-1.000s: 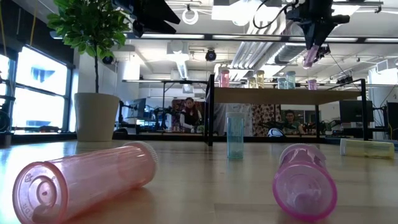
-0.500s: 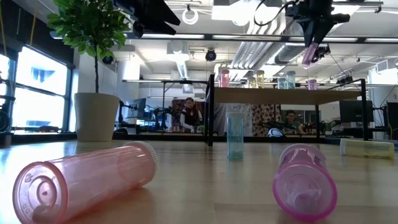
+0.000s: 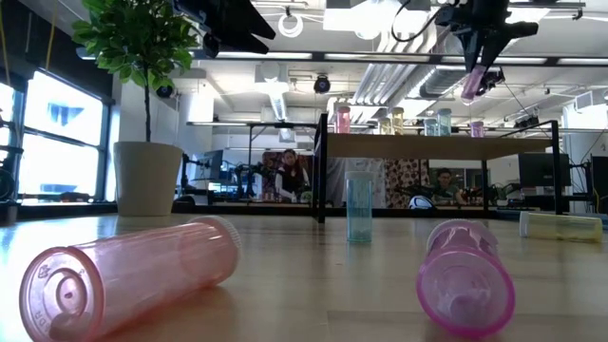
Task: Pick and place medicine bottles onto shelf by color
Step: Put the top purple pill bottle on the shelf aligned with the other purple pill bottle
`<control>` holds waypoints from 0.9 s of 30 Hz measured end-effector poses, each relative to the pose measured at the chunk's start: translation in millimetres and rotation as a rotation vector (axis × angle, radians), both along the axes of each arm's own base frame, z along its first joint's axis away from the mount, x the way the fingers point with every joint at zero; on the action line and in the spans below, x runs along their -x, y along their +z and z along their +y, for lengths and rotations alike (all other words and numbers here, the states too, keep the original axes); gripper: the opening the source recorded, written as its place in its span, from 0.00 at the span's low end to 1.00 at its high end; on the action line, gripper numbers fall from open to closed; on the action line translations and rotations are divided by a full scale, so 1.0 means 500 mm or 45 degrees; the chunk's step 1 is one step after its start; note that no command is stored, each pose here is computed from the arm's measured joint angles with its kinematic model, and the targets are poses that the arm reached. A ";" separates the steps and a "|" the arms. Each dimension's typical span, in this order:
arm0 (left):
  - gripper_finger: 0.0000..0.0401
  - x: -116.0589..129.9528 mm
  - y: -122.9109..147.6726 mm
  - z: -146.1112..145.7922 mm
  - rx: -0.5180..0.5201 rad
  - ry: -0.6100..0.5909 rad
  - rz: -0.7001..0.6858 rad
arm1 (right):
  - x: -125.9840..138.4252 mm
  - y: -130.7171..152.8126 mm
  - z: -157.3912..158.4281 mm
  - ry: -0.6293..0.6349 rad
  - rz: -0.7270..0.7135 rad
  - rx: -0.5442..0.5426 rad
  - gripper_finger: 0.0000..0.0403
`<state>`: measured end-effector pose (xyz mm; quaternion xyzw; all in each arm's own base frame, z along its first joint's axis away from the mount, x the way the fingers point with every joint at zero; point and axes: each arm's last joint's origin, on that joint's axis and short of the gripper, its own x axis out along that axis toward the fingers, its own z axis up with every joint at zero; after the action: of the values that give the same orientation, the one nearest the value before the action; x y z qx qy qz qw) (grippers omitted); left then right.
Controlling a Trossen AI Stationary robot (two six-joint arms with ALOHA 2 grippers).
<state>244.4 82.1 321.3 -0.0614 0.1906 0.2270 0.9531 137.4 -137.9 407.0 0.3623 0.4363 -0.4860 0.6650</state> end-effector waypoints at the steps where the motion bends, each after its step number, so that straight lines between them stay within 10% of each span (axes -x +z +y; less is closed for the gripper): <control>1: 0.52 0.000 0.000 0.000 0.000 0.000 0.000 | -0.002 0.001 0.005 0.013 -0.018 -0.013 0.28; 17: 0.52 0.000 0.000 0.000 0.000 0.000 0.000 | 0.054 0.053 0.117 0.003 -0.247 0.119 0.28; 27: 0.52 0.000 0.000 0.000 -0.001 0.000 0.000 | 0.063 -0.043 0.137 -0.036 -0.122 -0.027 0.28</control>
<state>244.4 82.1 321.3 -0.0612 0.1906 0.2271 0.9531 105.9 -69.4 385.8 0.3982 0.4040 -0.4729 0.6743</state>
